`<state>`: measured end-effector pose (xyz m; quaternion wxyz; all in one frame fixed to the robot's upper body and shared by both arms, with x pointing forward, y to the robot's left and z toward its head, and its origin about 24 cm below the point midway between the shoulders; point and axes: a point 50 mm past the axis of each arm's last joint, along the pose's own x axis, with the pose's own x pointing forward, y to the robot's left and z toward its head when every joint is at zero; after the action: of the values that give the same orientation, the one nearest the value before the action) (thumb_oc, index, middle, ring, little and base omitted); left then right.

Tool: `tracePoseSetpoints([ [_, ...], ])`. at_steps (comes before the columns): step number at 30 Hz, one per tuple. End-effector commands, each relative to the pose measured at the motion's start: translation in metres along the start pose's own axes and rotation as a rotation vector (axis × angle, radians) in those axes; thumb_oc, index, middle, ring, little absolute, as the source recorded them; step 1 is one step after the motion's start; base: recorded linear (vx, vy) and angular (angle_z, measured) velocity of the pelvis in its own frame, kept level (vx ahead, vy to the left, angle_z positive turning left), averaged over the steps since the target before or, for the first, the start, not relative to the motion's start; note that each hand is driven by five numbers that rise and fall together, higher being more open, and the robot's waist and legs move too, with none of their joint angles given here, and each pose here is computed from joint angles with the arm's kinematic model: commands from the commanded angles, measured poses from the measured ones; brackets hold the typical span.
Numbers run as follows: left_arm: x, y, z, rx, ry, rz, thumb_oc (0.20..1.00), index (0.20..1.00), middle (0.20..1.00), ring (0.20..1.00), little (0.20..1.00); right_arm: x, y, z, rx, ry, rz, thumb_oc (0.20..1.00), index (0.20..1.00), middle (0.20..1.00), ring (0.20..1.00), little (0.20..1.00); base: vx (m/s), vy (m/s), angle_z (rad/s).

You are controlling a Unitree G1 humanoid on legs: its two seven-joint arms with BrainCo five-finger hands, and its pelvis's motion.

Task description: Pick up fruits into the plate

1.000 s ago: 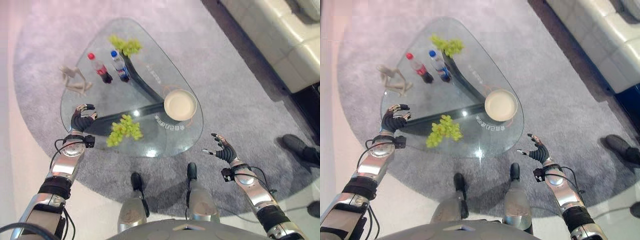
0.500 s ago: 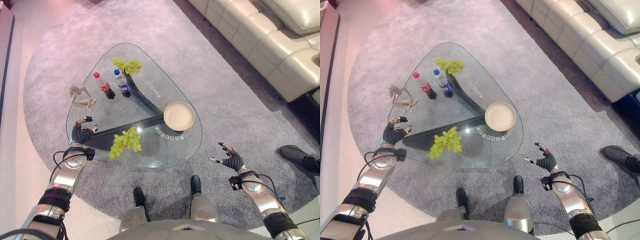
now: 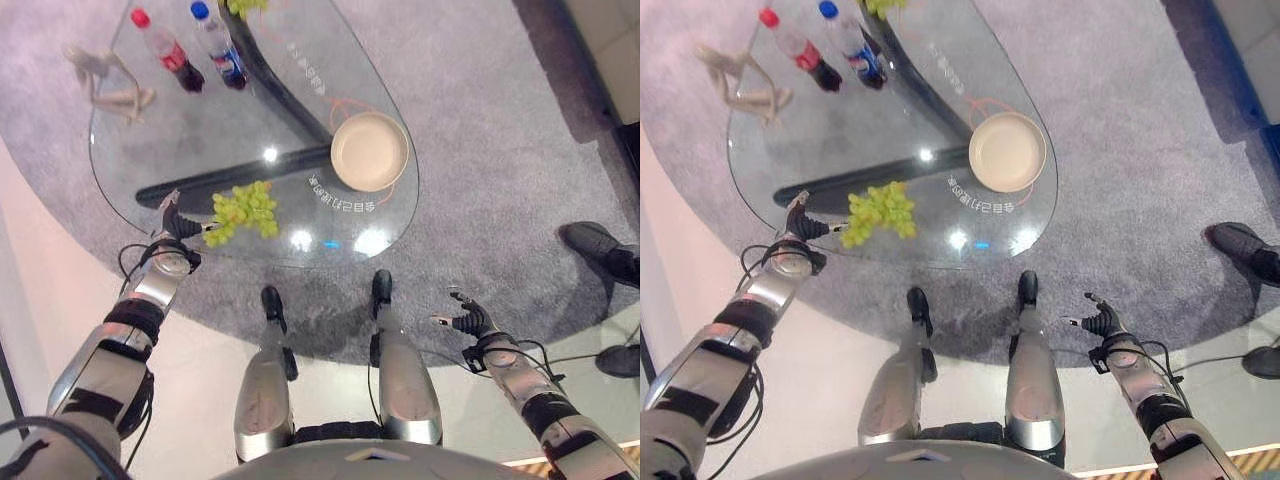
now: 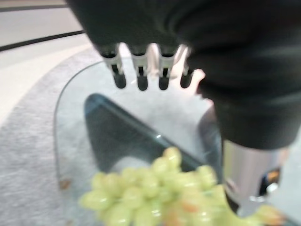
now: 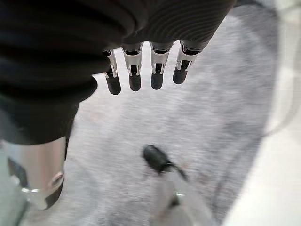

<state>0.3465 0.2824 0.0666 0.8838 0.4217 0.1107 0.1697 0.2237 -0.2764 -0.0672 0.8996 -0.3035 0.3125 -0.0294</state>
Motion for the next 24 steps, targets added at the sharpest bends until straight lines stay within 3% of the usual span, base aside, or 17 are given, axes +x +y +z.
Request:
tracePoseSetpoints([
  [1,0.011,0.032,-0.006,0.117,0.034,0.134,1.000,1.000,1.000,1.000,1.000,0.002,-0.002,0.008,0.031,-0.044,-0.019,1.000,1.000,1.000,1.000,1.000,0.00,0.000,0.00],
  [9,0.022,0.067,0.002,0.257,0.050,0.298,1.000,1.000,1.000,1.000,1.000,0.004,-0.013,0.014,0.041,-0.063,-0.046,1.000,1.000,1.000,1.000,1.000,-0.02,0.036,-0.02],
  [24,0.030,0.108,0.014,0.355,0.024,0.433,1.000,1.000,1.000,1.000,1.000,0.003,-0.023,0.008,0.001,-0.053,-0.056,1.000,1.000,1.000,1.000,1.000,-0.01,0.045,-0.02],
])
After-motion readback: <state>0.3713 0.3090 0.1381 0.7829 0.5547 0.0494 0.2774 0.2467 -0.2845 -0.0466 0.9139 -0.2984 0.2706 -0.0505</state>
